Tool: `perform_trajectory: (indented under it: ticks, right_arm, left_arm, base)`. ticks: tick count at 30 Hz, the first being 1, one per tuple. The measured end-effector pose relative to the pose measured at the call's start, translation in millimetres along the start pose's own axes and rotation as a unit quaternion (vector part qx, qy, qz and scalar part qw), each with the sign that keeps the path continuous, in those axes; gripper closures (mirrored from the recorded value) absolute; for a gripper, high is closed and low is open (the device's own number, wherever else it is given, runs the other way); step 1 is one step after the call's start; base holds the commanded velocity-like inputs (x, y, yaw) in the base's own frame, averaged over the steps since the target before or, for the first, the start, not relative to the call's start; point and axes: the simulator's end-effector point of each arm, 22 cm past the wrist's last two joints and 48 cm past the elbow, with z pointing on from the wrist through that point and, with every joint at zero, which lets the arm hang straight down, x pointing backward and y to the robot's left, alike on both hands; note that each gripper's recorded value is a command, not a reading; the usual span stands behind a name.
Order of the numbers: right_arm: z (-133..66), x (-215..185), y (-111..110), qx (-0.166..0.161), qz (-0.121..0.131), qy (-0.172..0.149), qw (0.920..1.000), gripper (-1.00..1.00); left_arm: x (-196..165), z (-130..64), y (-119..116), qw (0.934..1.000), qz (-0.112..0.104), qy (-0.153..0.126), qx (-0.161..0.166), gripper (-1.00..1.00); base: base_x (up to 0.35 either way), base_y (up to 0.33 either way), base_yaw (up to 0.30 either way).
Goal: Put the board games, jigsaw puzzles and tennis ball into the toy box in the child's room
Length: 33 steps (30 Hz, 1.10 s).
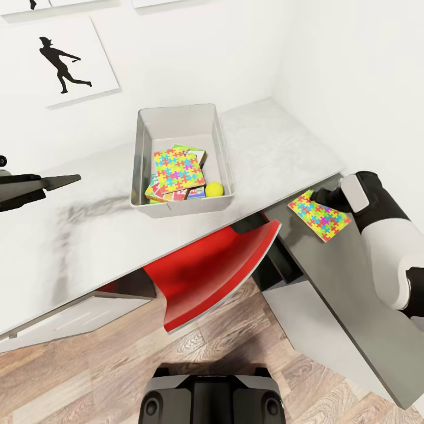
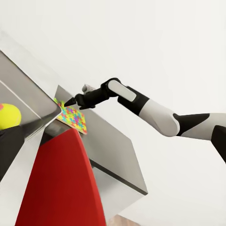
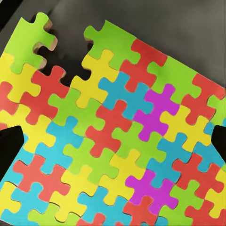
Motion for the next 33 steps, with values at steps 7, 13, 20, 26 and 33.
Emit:
perform_trajectory:
  ticks: [7, 13, 20, 26, 33]
  right_arm:
    - [5.7, 8.9, -7.8, 0.011, -0.004, 0.011, 0.9999, -1.0]
    - [7.1, 9.7, -16.2, 0.031, -0.021, 0.01, 0.9993, -1.0]
    - [7.2, 9.6, -18.1, 0.038, -0.027, 0.008, 0.9989, -1.0]
    - [7.3, 9.6, -18.1, 0.038, -0.028, 0.008, 0.9989, -1.0]
    - [7.2, 9.8, -17.9, 0.038, -0.029, 0.009, 0.9988, -1.0]
  left_arm:
    - [0.0, 0.0, 0.0, 1.0, 0.0, 0.0, 0.0, -1.0]
    - [-0.7, -2.7, 0.3, 1.0, 0.001, 0.002, -0.004, -1.0]
    - [-5.4, -4.8, -6.2, 1.0, 0.003, -0.005, 0.008, -1.0]
    - [-7.7, -6.0, -9.4, 0.9999, 0.003, -0.009, 0.013, -1.0]
    - [-8.5, -7.1, -10.3, 0.9999, 0.004, -0.009, 0.014, -1.0]
  base:
    - [0.0, 0.0, 0.0]
    - [0.0, 0.0, 0.0]
    - [0.0, 0.0, 0.0]
    - [0.0, 0.0, 0.0]
    - [0.0, 0.0, 0.0]
